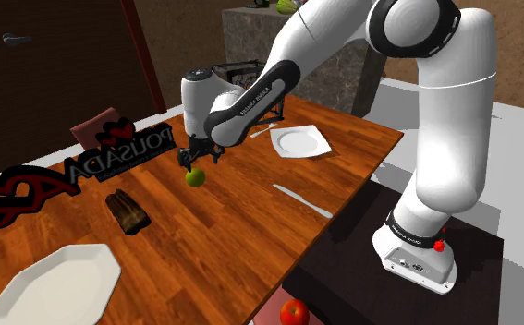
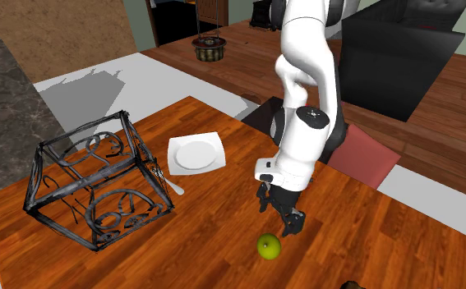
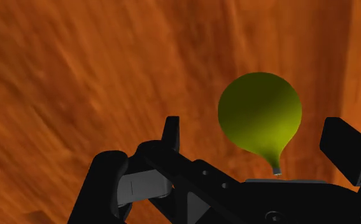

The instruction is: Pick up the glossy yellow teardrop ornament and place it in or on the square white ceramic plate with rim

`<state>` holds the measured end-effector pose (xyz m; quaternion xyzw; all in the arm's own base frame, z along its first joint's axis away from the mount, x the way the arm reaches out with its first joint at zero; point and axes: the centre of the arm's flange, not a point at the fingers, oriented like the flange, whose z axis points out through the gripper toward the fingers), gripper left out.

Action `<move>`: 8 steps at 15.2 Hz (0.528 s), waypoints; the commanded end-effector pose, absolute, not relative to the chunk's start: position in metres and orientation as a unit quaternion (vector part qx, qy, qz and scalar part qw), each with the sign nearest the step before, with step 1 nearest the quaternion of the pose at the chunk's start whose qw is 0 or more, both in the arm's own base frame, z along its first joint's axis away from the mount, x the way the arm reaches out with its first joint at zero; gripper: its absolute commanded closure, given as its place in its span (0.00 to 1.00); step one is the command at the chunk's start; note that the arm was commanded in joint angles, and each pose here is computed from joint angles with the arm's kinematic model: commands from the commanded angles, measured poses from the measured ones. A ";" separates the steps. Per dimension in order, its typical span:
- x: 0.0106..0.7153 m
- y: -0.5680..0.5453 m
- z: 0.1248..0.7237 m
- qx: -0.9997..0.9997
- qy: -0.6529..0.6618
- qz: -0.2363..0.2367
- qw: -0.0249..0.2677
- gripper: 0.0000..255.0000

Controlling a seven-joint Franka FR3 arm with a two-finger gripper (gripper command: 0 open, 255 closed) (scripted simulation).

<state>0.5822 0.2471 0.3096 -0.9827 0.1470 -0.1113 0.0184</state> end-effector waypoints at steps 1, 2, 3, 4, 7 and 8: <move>0.602 0.258 0.294 -0.981 0.156 -0.117 0.020 0.00; 0.605 0.259 0.293 -0.980 0.157 -0.118 0.021 0.00; 0.606 0.259 0.288 -0.980 0.157 -0.118 0.021 0.00; 0.607 0.259 0.283 -0.980 0.157 -0.118 0.021 0.00; 0.611 0.259 0.267 -0.980 0.157 -0.118 0.021 0.00; 0.612 0.259 0.262 -0.980 0.157 -0.118 0.021 0.00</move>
